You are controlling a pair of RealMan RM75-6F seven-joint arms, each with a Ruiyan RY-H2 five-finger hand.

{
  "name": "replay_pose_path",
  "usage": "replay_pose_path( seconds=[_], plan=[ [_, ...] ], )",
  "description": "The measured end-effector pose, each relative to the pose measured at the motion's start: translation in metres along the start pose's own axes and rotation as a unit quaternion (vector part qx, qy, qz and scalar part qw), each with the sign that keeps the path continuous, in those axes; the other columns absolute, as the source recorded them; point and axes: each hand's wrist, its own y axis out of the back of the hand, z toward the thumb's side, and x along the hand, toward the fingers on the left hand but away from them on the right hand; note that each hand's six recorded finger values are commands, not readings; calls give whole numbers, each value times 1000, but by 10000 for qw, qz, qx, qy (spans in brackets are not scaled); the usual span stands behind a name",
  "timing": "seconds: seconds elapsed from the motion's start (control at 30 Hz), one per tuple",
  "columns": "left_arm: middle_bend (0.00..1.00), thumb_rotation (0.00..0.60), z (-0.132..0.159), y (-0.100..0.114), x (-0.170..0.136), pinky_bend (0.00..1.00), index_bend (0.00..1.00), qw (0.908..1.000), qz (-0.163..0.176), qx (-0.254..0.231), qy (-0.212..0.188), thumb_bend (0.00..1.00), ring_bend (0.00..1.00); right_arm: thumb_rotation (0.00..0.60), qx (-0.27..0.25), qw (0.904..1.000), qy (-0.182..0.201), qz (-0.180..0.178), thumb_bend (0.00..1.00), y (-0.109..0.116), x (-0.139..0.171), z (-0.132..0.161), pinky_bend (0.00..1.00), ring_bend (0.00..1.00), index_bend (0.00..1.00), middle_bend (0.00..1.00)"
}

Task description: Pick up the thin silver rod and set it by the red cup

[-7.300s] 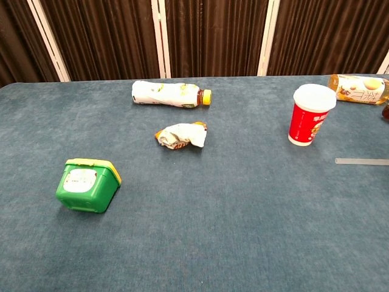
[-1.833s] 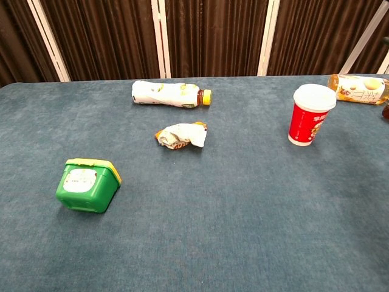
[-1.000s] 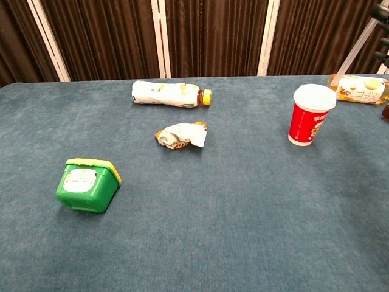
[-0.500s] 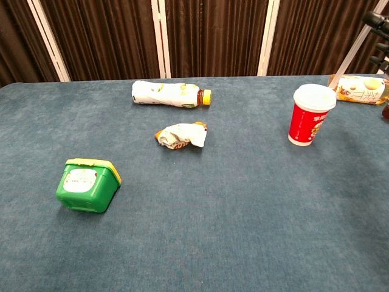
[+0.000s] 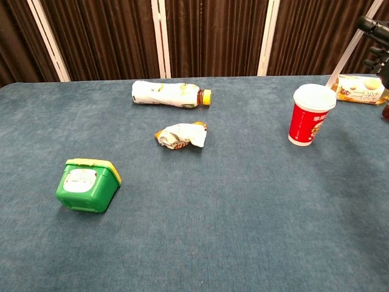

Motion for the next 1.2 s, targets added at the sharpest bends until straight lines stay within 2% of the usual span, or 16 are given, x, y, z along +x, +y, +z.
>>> replay_pose_path(
  seconds=[0.8,1.1,1.2],
  plan=[
    [0,600,0,0,-1,0,0,10000,6,8,12,46,0,600,51,9999,-157,-34,329,2,-4,-17,0,0,648,190],
    [0,600,0,0,-1,0,0,10000,4,9,12,46,0,600,131,9996,-223,58,316,2,-1,-24,0,0,647,190],
    [0,600,0,0,0,0,0,10000,2,9,10,46,0,600,170,9995,-203,145,313,1,1,-26,0,0,607,179]
  ],
)
